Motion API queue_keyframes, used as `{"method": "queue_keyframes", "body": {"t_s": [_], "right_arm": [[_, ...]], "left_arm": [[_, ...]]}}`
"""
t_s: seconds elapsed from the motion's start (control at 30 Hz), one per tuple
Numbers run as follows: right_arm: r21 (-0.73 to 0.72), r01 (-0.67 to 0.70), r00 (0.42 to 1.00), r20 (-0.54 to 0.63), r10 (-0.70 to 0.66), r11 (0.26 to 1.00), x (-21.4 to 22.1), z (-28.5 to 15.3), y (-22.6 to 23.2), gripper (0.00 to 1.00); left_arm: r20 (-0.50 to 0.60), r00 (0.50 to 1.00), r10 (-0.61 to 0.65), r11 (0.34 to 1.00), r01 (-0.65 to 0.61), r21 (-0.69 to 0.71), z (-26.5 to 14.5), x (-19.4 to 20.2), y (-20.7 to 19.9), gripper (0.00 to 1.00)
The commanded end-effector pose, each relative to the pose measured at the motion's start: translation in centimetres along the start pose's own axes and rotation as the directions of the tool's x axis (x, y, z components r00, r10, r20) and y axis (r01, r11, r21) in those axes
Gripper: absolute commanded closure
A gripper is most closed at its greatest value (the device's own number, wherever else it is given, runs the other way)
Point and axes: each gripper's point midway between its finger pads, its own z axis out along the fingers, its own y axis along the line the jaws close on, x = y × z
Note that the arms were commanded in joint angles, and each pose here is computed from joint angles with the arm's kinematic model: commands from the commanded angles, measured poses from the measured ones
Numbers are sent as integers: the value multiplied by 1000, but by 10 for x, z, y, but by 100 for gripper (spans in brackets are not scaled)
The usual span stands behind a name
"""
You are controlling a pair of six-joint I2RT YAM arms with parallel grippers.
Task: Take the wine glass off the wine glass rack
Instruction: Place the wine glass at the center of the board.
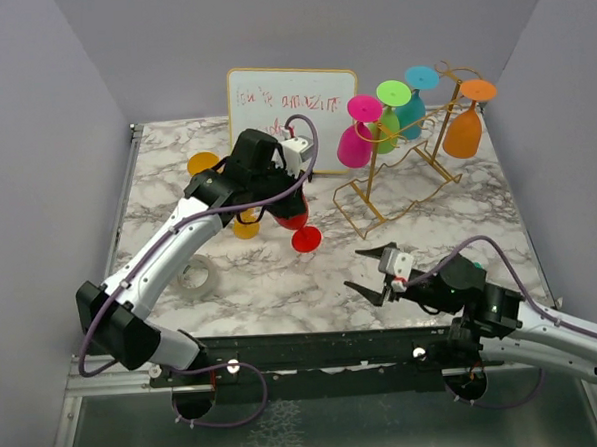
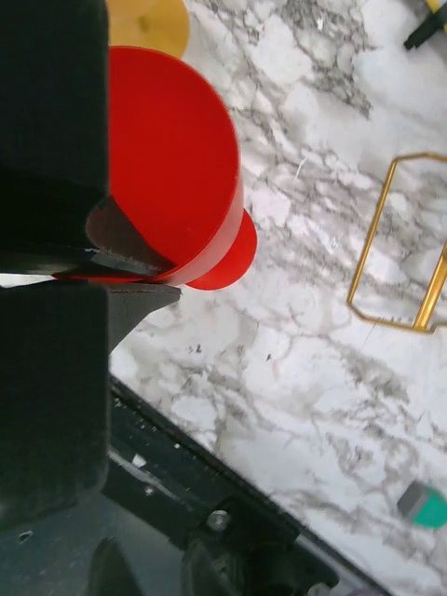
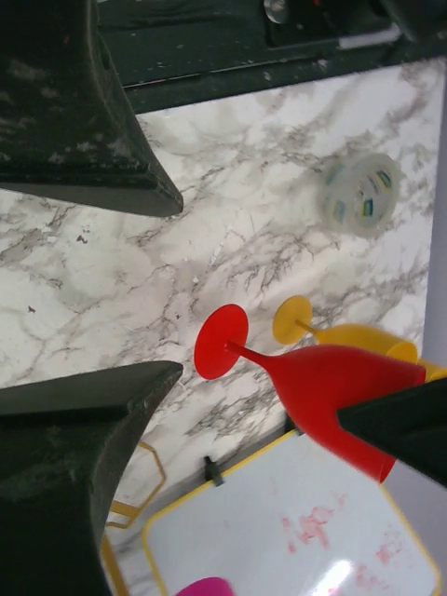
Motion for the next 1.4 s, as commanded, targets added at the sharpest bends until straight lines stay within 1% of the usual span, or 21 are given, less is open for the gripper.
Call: {"method": "queue_keyframes", "body": {"t_s": [0.0, 0.03, 0.07, 0.13, 0.2, 0.23, 0.27, 0.33, 0.37, 0.47, 0.57, 0.73, 0.87, 0.97, 1.07, 1.23, 1.3, 1.37], "right_arm": [[282, -293, 956, 112, 272, 914, -33, -4, -53, 29], [371, -400, 916, 152, 370, 838, -33, -8, -68, 27], [453, -494, 867, 191, 461, 742, -30, -13, -82, 24], [550, -584, 794, 235, 560, 597, -24, -23, -96, 20], [593, -619, 755, 267, 599, 515, -20, -29, -103, 13], [595, -633, 740, 277, 612, 496, -19, -29, -103, 12], [613, -650, 717, 300, 629, 449, -15, -33, -105, 11], [626, -713, 627, 367, 687, 316, -4, -41, -104, 6], [617, -737, 590, 389, 707, 275, -1, -43, -102, 5], [585, -775, 537, 412, 736, 238, 1, -47, -96, 5], [563, -803, 487, 435, 757, 193, 0, -57, -94, 5], [557, -819, 432, 445, 784, 136, -2, -73, -91, 5], [566, -815, 426, 440, 790, 124, 2, -78, -89, 5], [561, -818, 420, 437, 795, 124, 1, -77, -88, 5], [557, -821, 415, 431, 801, 126, 0, -75, -87, 5], [546, -830, 399, 440, 805, 113, -1, -78, -86, 5], [545, -830, 402, 438, 804, 118, -1, -81, -86, 1], [554, -824, 408, 441, 800, 115, 0, -87, -87, 0]], "left_arm": [[8, 999, -39, 976, 40, -212, 17, -17, 33, 100], [9, 999, -45, 968, 46, -246, 21, -19, 38, 100], [9, 999, -47, 958, 47, -281, 24, -20, 42, 100], [23, 999, -45, 928, 51, -369, 28, -28, 55, 100], [40, 998, -45, 901, 57, -431, 30, -37, 67, 100], [47, 998, -41, 889, 58, -454, 30, -41, 71, 100], [50, 998, -37, 877, 56, -478, 31, -45, 76, 100], [57, 998, -25, 855, 51, -517, 32, -51, 85, 100], [52, 999, -16, 845, 41, -534, 34, -54, 90, 100], [20, 1000, 14, 827, 0, -563, 44, -59, 101, 100], [19, 1000, 6, 794, 7, -608, 46, -64, 116, 100], [39, 997, -67, 780, 76, -621, 47, -63, 144, 100], [13, 996, -83, 751, 71, -656, 50, -54, 158, 100], [2, 995, -98, 745, 75, -663, 53, -50, 167, 100], [24, 992, -127, 742, 111, -661, 50, -50, 174, 100], [30, 988, -153, 734, 134, -666, 50, -51, 193, 100], [43, 986, -164, 733, 151, -663, 51, -53, 198, 100], [54, 984, -169, 736, 162, -658, 54, -55, 201, 100]]}}
